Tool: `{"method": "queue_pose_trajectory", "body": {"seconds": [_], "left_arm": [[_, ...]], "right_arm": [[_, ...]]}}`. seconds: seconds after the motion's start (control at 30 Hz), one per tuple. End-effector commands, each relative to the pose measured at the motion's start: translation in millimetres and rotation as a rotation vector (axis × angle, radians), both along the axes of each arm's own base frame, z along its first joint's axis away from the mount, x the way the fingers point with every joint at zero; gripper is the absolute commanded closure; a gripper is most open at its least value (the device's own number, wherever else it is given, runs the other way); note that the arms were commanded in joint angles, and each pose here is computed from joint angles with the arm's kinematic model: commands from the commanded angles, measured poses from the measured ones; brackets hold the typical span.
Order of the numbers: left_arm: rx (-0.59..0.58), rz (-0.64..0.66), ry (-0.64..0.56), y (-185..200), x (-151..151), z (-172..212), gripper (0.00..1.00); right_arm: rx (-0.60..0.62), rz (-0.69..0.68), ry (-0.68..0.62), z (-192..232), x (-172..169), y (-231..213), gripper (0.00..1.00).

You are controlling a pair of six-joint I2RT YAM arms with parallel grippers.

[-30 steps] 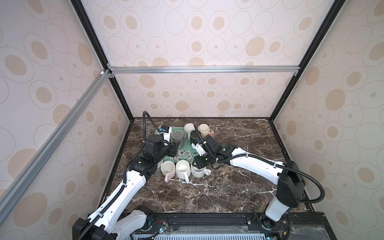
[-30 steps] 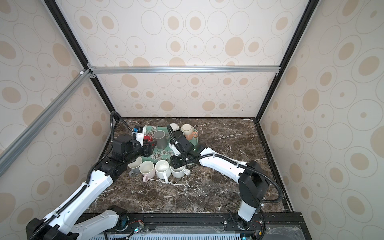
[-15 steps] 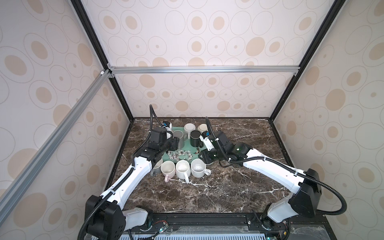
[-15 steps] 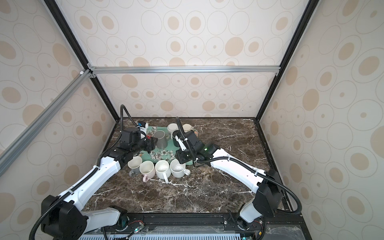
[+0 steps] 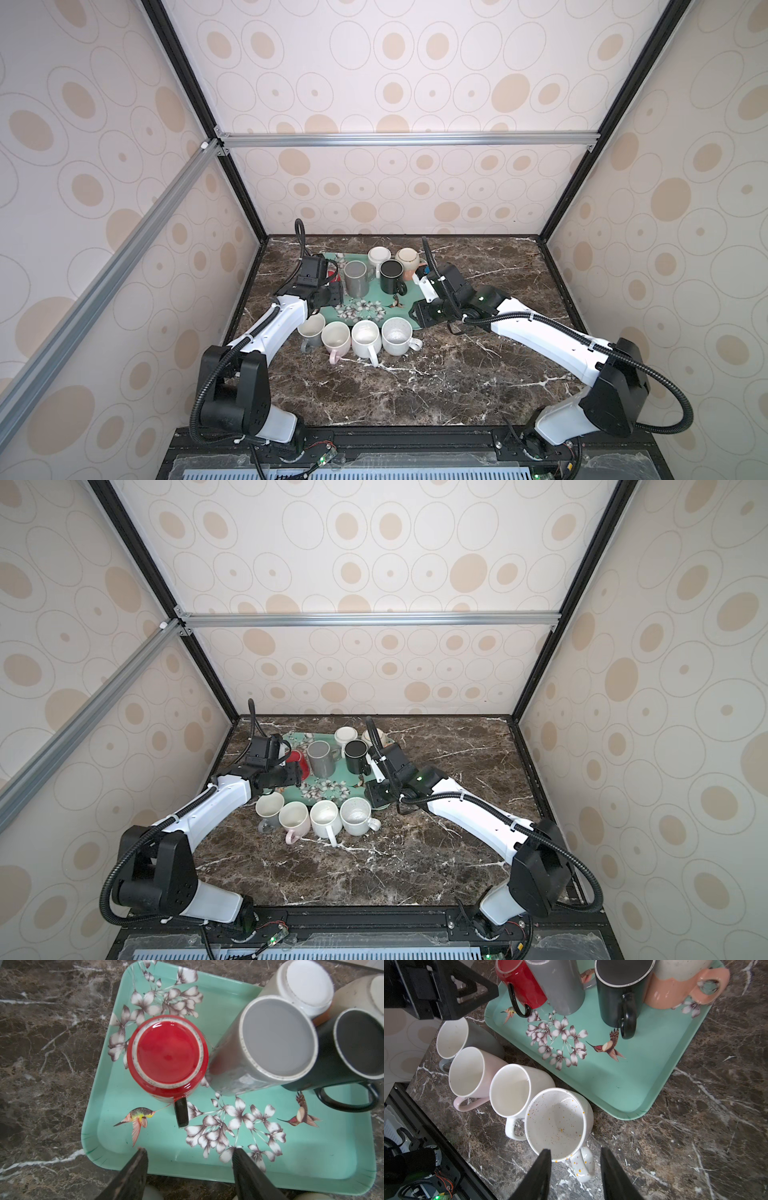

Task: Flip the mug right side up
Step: 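Grasp the upside-down red mug with the left gripper while the right withdraws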

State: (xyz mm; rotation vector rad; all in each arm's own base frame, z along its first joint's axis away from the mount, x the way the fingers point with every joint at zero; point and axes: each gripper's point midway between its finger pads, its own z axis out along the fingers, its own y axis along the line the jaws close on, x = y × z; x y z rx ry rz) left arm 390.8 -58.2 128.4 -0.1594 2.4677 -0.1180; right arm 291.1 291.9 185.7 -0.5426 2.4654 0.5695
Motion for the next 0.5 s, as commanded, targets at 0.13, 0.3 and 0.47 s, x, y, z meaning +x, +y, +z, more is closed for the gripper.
{"method": "queue_pose_trajectory", "body": {"seconds": [0.13, 0.3, 0.47], "left_arm": [[-0.001, 0.087, -0.04, 11, 18, -14, 0.34], [-0.011, 0.1, -0.024, 9, 30, -28, 0.35], [0.005, 0.128, -0.012, 13, 35, -44, 0.36]], "right_arm": [[0.01, -0.003, 0.003, -4, 5, -6, 0.57], [0.012, -0.016, 0.016, -10, 9, -12, 0.57], [0.015, -0.029, 0.03, -16, 13, -18, 0.57]]}}
